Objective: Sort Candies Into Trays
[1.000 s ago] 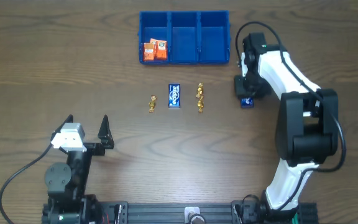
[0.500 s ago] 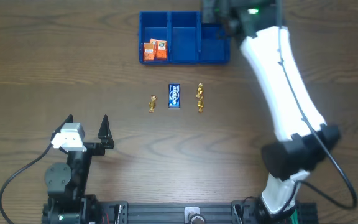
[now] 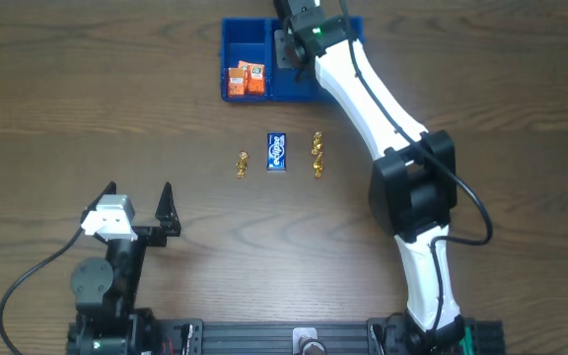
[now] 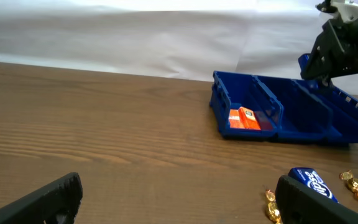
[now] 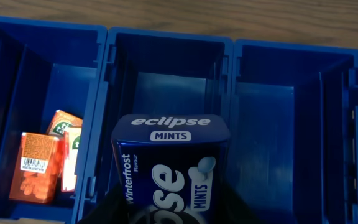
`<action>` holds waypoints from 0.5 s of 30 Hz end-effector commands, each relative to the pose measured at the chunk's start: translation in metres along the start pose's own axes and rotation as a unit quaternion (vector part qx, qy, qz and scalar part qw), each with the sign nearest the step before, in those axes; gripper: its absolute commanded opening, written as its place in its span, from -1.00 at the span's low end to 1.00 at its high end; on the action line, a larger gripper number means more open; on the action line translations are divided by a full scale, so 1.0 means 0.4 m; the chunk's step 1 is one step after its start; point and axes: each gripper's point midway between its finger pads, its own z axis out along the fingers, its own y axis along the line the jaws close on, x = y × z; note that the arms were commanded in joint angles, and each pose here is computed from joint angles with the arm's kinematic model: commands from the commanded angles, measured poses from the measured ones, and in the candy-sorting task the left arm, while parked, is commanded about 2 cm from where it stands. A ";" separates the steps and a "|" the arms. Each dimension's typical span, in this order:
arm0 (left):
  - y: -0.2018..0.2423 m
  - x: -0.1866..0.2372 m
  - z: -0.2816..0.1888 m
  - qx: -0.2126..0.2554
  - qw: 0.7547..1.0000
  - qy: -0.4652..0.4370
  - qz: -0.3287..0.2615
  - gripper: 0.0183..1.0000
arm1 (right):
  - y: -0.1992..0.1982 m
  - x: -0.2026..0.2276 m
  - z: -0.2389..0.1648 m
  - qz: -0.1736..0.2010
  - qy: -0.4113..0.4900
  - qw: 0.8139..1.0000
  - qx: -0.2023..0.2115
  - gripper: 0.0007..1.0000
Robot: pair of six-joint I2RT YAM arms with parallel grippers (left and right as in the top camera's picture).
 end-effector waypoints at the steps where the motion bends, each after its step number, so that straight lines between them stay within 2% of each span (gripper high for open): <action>1: -0.002 0.041 0.004 0.006 1.000 0.020 -0.004 1.00 | 0.001 -0.012 0.011 0.017 -0.014 1.000 0.012 -0.75; 13: -0.002 0.041 0.004 0.006 1.000 0.020 -0.004 1.00 | 0.041 -0.015 0.017 0.010 -0.029 0.999 0.009 -0.73; 15: -0.002 0.041 0.004 0.006 1.000 0.020 -0.004 1.00 | 0.042 -0.015 0.017 0.010 -0.030 0.999 0.008 -0.57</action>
